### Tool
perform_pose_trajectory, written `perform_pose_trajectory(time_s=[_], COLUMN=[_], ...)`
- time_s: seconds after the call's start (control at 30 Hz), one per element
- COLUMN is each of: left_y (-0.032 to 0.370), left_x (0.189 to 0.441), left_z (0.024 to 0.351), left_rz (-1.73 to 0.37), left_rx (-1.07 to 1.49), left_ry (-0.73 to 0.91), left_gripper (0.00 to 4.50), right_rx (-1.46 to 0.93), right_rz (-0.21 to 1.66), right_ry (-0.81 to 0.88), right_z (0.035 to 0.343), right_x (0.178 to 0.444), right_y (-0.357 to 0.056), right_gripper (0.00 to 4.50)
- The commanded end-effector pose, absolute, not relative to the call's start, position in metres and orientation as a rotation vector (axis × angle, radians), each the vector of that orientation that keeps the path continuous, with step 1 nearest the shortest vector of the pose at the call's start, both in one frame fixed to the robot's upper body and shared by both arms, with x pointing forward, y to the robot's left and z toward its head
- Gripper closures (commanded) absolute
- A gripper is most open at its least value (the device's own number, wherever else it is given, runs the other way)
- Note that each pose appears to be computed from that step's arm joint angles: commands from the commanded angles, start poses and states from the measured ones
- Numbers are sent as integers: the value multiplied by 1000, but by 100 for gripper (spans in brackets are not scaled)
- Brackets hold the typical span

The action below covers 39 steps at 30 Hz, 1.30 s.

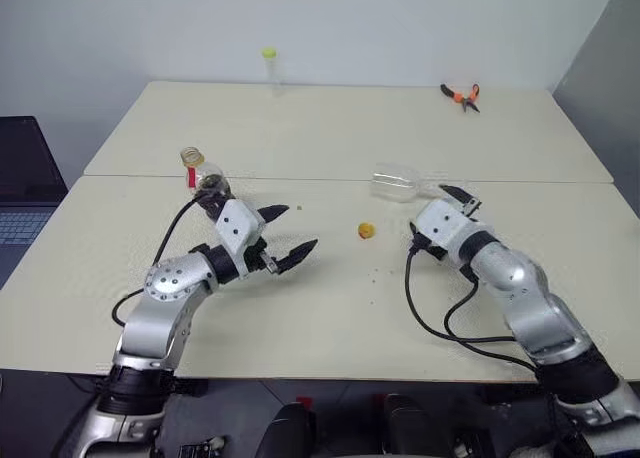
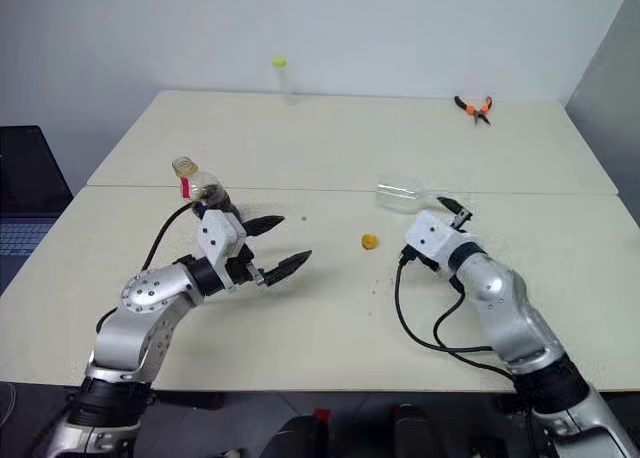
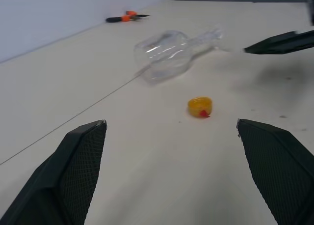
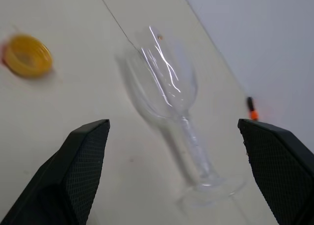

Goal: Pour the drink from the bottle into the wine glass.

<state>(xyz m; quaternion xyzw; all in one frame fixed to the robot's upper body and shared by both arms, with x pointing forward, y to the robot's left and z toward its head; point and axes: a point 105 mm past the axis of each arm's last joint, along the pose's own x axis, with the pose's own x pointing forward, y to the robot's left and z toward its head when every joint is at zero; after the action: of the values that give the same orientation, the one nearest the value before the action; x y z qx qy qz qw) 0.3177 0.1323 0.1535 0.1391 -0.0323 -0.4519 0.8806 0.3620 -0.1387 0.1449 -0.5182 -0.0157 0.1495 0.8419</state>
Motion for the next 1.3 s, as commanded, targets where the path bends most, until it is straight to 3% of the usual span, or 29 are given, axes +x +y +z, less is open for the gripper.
perform_pose_trajectory(time_s=[0.03,0.37,0.8,0.93,1.23,1.3], left_y=[119,117,126,129,132,132], left_x=[312,317,324,326,330,329], left_z=[168,167,163,164,172,173], left_rz=[-1064,-1116,-1099,-1087,-1048,-1040], left_rx=[316,332,301,302,282,277], left_ry=[-97,-114,-120,-120,-129,-129], left_gripper=[0,0,0,0,0,0], right_rx=[-1300,-1511,-1486,-1481,-1461,-1458], right_rz=[215,41,4,24,16,3], right_ry=[-69,-2,46,73,80,71], right_z=[149,132,116,111,116,120], right_x=[377,418,440,445,451,450], right_y=[-141,-160,-154,-153,-147,-150], right_gripper=[3,3,3,97,422,439])
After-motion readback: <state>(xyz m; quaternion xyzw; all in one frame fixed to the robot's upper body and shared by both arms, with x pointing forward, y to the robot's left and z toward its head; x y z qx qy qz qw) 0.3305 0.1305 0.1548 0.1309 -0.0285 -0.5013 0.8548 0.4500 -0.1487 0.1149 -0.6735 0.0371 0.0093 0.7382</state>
